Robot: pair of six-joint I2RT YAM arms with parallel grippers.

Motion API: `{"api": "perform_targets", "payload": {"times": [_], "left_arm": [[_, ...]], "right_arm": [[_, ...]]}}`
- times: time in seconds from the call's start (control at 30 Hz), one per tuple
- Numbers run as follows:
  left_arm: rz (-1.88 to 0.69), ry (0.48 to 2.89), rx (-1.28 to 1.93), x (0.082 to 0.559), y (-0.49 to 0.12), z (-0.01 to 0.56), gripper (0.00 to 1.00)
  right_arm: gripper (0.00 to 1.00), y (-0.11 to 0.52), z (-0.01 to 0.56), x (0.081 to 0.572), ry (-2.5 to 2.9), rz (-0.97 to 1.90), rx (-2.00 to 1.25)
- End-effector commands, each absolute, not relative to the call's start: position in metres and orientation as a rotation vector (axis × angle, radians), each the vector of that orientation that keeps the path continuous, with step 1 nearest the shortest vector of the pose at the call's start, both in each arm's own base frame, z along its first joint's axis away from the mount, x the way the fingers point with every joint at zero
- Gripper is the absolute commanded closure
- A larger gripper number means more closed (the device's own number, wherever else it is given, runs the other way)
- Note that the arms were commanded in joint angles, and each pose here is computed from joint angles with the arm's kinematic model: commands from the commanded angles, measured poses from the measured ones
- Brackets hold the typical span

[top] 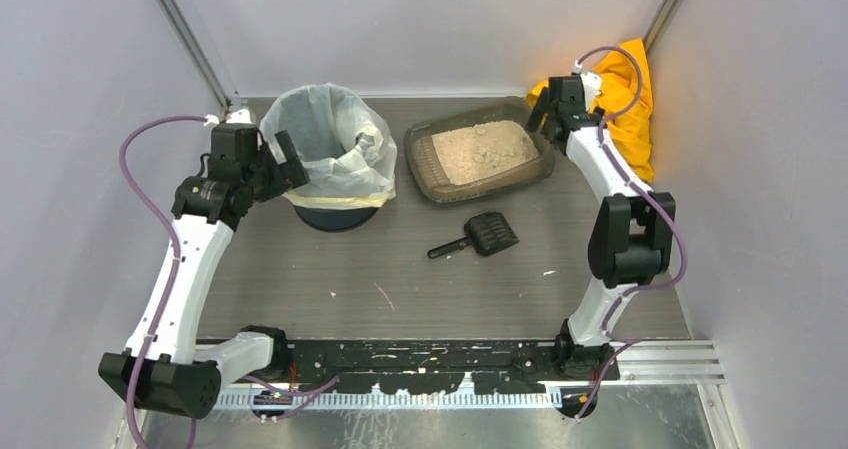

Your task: Clean the litter box

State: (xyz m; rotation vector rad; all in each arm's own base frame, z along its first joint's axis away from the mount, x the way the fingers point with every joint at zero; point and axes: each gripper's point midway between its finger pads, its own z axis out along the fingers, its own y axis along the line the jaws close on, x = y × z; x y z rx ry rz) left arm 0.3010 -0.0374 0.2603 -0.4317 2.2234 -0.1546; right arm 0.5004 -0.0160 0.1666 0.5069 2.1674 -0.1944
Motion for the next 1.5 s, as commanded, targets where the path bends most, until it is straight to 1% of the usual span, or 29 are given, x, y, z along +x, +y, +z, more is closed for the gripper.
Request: {"api": "perform_targets", "payload": {"times": [0.0, 0.17, 0.23, 0.33, 0.43, 0.47, 0.53, 0.6, 0.63, 0.83, 0.9, 1.03, 1.17, 1.2, 1.23, 1.27, 1.3, 1.33, 1.43, 1.47], "left_arm": [[-0.237, 2.168, -0.393, 0.308, -0.048, 0.274, 0.00], [-0.259, 2.163, -0.372, 0.305, -0.055, 0.274, 0.00], [-0.268, 2.163, -0.368, 0.304, -0.057, 0.274, 0.00], [-0.282, 2.154, -0.360, 0.302, -0.060, 0.277, 0.00], [-0.289, 2.144, -0.359, 0.301, -0.061, 0.278, 0.00], [-0.292, 2.142, -0.362, 0.301, -0.061, 0.278, 0.00], [-0.305, 2.145, -0.360, 0.301, -0.064, 0.278, 0.00], [-0.325, 2.148, -0.355, 0.301, -0.067, 0.278, 0.00], [-0.336, 2.146, -0.353, 0.302, -0.069, 0.278, 0.00], [-0.377, 2.148, -0.352, 0.302, -0.075, 0.279, 0.00], [-0.380, 2.147, -0.351, 0.301, -0.075, 0.278, 0.00], [-0.374, 2.140, -0.353, 0.300, -0.074, 0.279, 0.00], [-0.369, 2.139, -0.355, 0.299, -0.073, 0.278, 0.00], [-0.369, 2.139, -0.354, 0.299, -0.074, 0.278, 0.00], [-0.367, 2.138, -0.355, 0.299, -0.073, 0.278, 0.00], [-0.366, 2.136, -0.356, 0.299, -0.073, 0.278, 0.00], [-0.363, 2.134, -0.358, 0.299, -0.072, 0.278, 0.00], [-0.361, 2.133, -0.360, 0.299, -0.072, 0.278, 0.00], [-0.354, 2.126, -0.361, 0.299, -0.070, 0.279, 0.00], [-0.349, 2.125, -0.363, 0.299, -0.070, 0.279, 0.00]], "right_arm": [[0.00, 0.012, 0.197, 0.472, 2.083, -0.192, 0.625], [0.00, 0.066, 0.206, 0.451, 1.986, -0.314, 0.536], [0.01, 0.066, 0.217, 0.438, 1.829, -0.380, 0.670], [0.00, 0.071, 0.207, 0.439, 1.767, -0.180, 0.850], [0.05, 0.065, 0.189, 0.453, 1.816, -0.024, 0.958], [0.05, 0.062, 0.190, 0.456, 1.825, -0.028, 0.953], [0.06, 0.051, 0.199, 0.449, 1.802, -0.171, 0.922], [0.10, 0.046, 0.211, 0.438, 1.742, -0.313, 0.907], [0.11, 0.046, 0.210, 0.435, 1.732, -0.330, 0.928], [0.12, 0.070, 0.164, 0.450, 1.791, -0.154, 1.081], [0.15, 0.079, 0.153, 0.457, 1.800, -0.112, 1.142], [0.19, 0.087, 0.127, 0.457, 1.817, -0.079, 1.242], [0.23, 0.098, 0.104, 0.456, 1.827, 0.014, 1.301], [0.28, 0.101, 0.098, 0.456, 1.837, 0.030, 1.312], [0.36, 0.104, 0.091, 0.455, 1.854, 0.035, 1.321], [0.48, 0.105, 0.085, 0.454, 1.869, 0.033, 1.331], [0.56, 0.108, 0.081, 0.455, 1.888, 0.037, 1.330], [0.67, 0.111, 0.079, 0.456, 1.914, 0.034, 1.304], [0.70, 0.110, 0.078, 0.456, 1.965, -0.014, 1.231], [0.77, 0.109, 0.079, 0.457, 1.975, -0.035, 1.190]]}}
